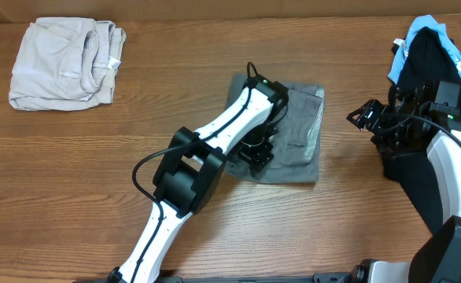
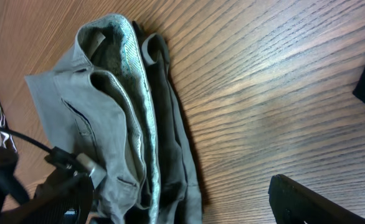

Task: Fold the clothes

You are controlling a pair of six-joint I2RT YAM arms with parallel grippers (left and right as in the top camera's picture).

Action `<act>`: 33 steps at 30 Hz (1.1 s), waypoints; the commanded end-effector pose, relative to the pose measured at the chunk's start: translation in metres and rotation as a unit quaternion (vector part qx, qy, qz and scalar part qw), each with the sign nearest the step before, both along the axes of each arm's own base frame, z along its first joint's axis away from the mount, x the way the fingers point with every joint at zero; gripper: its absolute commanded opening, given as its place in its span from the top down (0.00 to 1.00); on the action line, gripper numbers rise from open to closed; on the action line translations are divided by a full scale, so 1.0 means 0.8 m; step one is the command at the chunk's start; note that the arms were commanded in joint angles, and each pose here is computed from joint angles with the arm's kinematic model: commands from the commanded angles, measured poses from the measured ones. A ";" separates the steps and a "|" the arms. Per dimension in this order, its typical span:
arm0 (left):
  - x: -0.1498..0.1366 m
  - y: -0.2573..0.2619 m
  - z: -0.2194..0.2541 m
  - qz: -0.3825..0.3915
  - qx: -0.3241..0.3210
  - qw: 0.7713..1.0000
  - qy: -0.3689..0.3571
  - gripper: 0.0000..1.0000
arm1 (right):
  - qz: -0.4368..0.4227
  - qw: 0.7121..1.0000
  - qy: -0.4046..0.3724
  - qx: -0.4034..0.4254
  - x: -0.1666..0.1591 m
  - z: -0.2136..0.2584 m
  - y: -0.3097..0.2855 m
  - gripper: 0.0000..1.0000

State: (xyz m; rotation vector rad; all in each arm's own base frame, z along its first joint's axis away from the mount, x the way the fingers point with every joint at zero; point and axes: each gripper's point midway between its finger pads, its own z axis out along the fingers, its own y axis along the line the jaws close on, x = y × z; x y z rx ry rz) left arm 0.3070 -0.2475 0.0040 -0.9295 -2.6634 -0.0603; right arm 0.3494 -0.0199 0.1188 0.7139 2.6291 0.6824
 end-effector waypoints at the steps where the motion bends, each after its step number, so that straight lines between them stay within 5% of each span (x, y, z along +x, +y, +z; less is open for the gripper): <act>1: 0.040 0.065 -0.021 0.019 0.077 0.996 -0.049 0.18 | 0.000 1.000 -0.004 -0.012 0.002 0.001 -0.004 0.06; 10: 0.147 0.174 -0.020 0.086 0.140 0.971 -0.176 0.12 | 0.000 1.000 -0.009 -0.013 0.004 0.002 -0.005 0.06; 19: 0.217 0.141 0.086 0.114 0.027 0.962 -0.245 0.10 | 0.000 1.000 -0.016 -0.013 0.008 0.004 -0.005 0.02; 26: 0.211 0.057 0.173 0.048 -0.104 0.958 -0.264 0.03 | 0.000 1.000 -0.016 -0.013 0.008 0.004 -0.005 0.02; 33: 0.185 0.016 0.159 -0.029 -0.103 0.965 -0.240 0.00 | 0.001 1.000 -0.015 -0.013 0.008 0.003 -0.005 0.01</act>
